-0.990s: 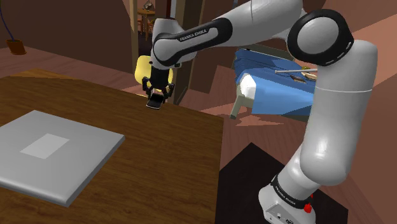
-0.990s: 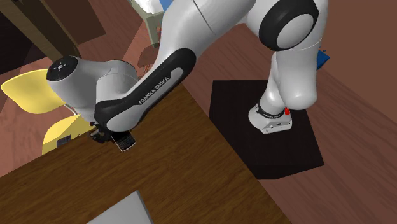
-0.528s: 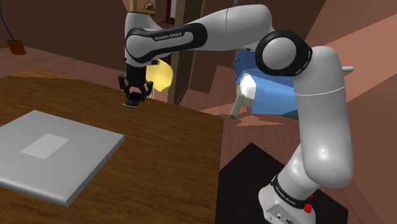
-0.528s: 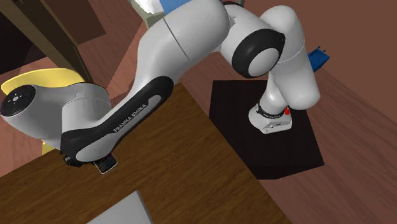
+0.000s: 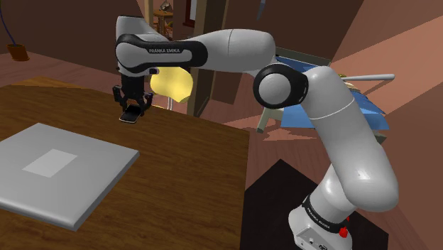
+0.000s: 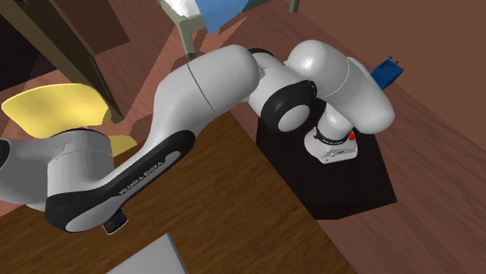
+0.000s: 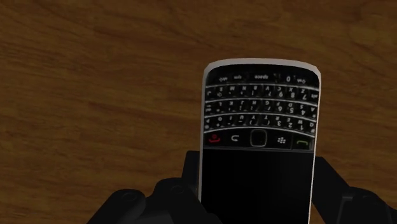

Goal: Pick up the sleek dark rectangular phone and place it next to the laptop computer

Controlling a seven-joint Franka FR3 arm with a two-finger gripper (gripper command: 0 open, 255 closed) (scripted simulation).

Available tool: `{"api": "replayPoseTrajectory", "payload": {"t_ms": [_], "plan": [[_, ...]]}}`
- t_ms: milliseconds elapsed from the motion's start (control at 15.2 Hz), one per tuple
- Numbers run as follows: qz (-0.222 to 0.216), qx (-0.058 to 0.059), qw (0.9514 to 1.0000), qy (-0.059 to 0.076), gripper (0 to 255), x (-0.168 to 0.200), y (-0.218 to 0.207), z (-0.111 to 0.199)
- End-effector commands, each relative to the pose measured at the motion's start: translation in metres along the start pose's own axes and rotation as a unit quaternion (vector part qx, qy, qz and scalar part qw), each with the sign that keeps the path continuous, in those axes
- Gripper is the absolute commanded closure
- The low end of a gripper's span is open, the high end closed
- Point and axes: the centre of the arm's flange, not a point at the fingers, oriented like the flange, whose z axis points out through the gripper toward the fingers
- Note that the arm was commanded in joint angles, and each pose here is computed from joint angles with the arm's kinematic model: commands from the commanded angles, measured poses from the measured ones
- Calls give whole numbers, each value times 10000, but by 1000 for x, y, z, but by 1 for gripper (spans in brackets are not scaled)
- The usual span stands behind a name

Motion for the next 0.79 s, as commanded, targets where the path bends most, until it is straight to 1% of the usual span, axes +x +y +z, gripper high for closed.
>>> {"api": "replayPoseTrajectory", "payload": {"t_ms": [0, 726], "plan": [[2, 4, 10000, 2, 255, 1, 0, 10], [2, 3, 10000, 3, 255, 3, 3, 68]]}}
